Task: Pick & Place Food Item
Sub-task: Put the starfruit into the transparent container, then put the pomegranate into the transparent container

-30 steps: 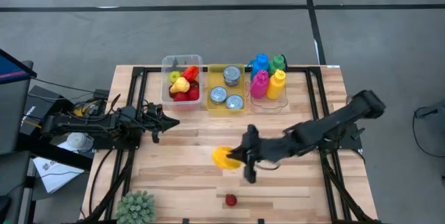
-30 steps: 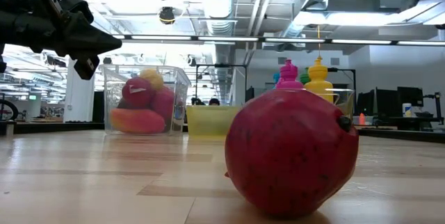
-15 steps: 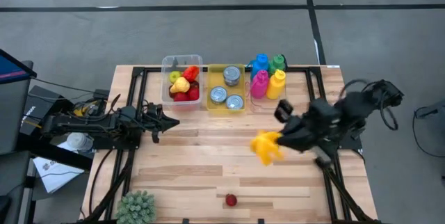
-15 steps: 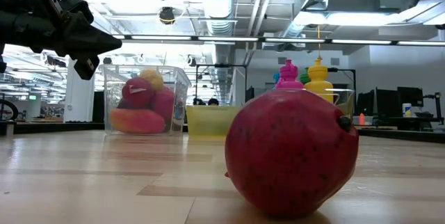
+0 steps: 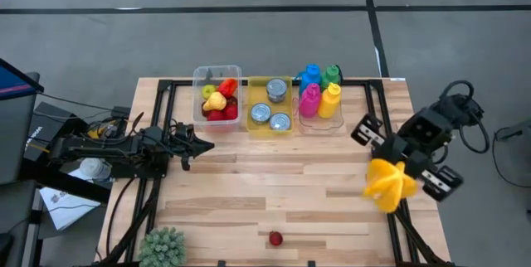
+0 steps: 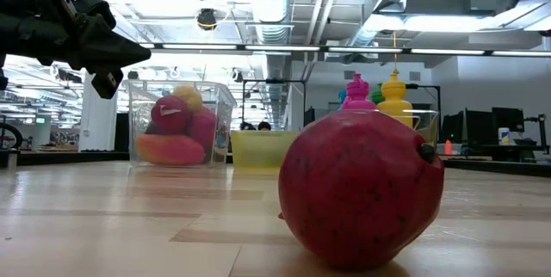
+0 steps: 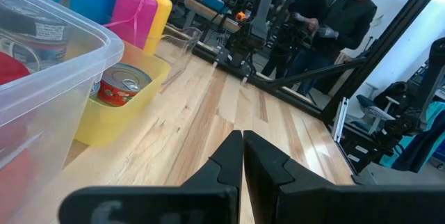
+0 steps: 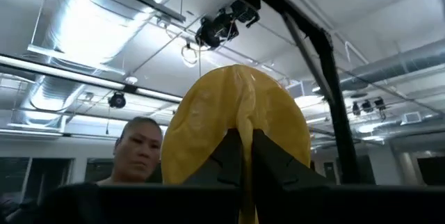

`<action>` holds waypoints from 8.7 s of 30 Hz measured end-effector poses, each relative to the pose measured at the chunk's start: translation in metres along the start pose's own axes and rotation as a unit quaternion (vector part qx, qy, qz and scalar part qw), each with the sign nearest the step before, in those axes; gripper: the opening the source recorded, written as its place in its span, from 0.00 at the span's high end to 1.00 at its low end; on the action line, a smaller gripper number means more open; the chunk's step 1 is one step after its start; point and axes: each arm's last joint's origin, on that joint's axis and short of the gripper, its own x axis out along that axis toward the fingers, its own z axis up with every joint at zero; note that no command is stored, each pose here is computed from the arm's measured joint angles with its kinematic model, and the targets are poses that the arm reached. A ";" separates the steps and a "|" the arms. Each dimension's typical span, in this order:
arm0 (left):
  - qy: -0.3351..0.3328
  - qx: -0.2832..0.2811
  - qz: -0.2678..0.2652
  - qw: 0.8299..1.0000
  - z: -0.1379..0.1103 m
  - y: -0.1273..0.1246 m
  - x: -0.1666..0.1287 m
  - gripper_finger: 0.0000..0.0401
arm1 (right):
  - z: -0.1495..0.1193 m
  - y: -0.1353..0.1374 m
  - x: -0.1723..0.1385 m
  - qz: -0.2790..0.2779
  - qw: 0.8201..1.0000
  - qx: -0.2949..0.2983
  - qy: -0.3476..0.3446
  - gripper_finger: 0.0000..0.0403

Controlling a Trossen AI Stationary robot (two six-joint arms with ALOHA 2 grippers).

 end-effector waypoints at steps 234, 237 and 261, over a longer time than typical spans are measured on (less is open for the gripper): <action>-0.026 -0.001 -0.012 1.000 0.005 -0.002 0.002 0.99 | -0.359 -0.065 -0.045 -0.307 0.768 0.089 0.556 0.49; -0.026 -0.001 -0.012 1.000 0.005 -0.002 0.002 0.99 | -0.308 -0.067 -0.026 -0.302 0.806 0.067 0.504 0.51; -0.025 -0.001 -0.012 1.000 0.005 -0.002 0.002 0.99 | -0.156 -0.151 -0.020 -0.461 0.848 -0.098 0.243 0.52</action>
